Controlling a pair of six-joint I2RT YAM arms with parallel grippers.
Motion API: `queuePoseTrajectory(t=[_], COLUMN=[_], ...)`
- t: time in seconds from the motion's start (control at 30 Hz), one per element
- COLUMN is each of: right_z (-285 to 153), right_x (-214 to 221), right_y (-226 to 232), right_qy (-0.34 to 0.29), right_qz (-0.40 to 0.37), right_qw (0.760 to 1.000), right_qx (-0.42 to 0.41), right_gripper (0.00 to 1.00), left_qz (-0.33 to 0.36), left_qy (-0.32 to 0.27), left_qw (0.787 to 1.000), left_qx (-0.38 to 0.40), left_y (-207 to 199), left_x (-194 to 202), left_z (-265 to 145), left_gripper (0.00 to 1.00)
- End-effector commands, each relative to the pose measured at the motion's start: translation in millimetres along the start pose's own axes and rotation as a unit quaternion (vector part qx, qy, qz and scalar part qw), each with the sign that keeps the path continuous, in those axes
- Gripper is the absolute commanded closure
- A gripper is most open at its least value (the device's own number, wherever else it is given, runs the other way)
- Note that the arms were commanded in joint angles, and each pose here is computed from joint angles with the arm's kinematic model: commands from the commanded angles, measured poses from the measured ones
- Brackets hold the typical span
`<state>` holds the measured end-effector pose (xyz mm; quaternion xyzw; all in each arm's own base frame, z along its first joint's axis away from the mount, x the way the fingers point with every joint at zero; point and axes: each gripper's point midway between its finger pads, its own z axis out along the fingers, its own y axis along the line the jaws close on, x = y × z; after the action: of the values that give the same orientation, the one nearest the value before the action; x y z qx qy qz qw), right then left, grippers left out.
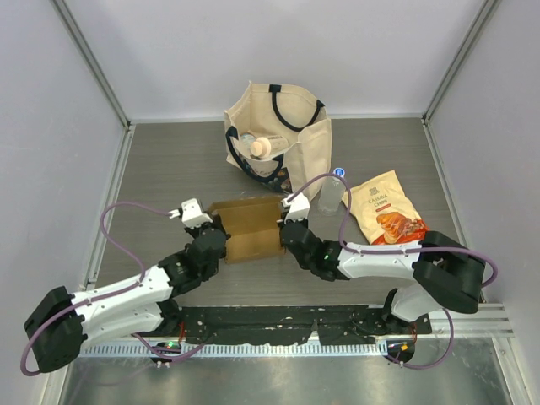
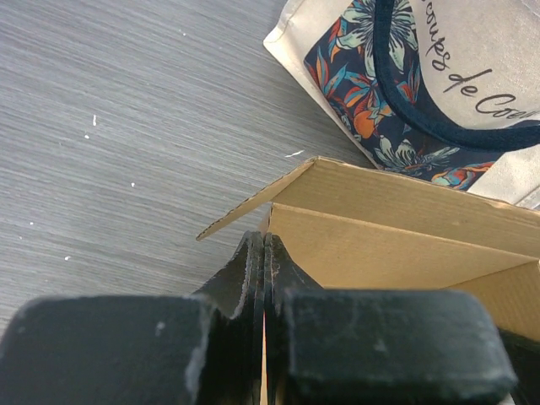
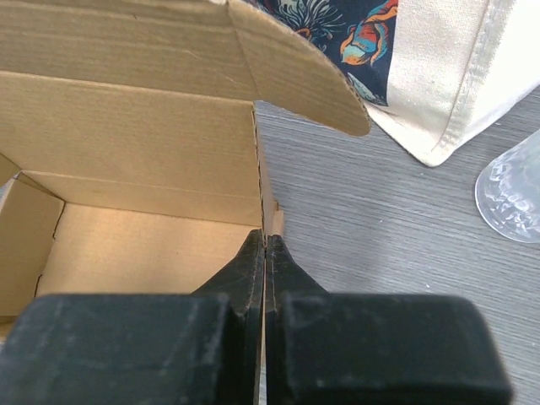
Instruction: Fold the paper box
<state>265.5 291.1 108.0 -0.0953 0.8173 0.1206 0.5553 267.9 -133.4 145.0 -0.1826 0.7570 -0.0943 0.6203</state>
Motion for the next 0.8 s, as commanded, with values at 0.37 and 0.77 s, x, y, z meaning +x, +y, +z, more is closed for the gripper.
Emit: queuePoseTrajectory(t=[0.37, 0.77], right_z=[-19, -24], right_x=[3, -6], right_y=[3, 15], right_qy=[-0.047, -0.017], right_qz=[0.068, 0.111], right_qw=[0.997, 0.993], right_qx=[0.006, 0.038], right_gripper=[0.99, 0.99], left_qz=[0.003, 0.002], left_qy=[0.004, 0.013], left_qw=[1.000, 1.000], left_qx=[-0.025, -0.006], left_y=[19, 31], left_x=[35, 39], left_z=[-22, -37], left_gripper=[1.00, 1.00])
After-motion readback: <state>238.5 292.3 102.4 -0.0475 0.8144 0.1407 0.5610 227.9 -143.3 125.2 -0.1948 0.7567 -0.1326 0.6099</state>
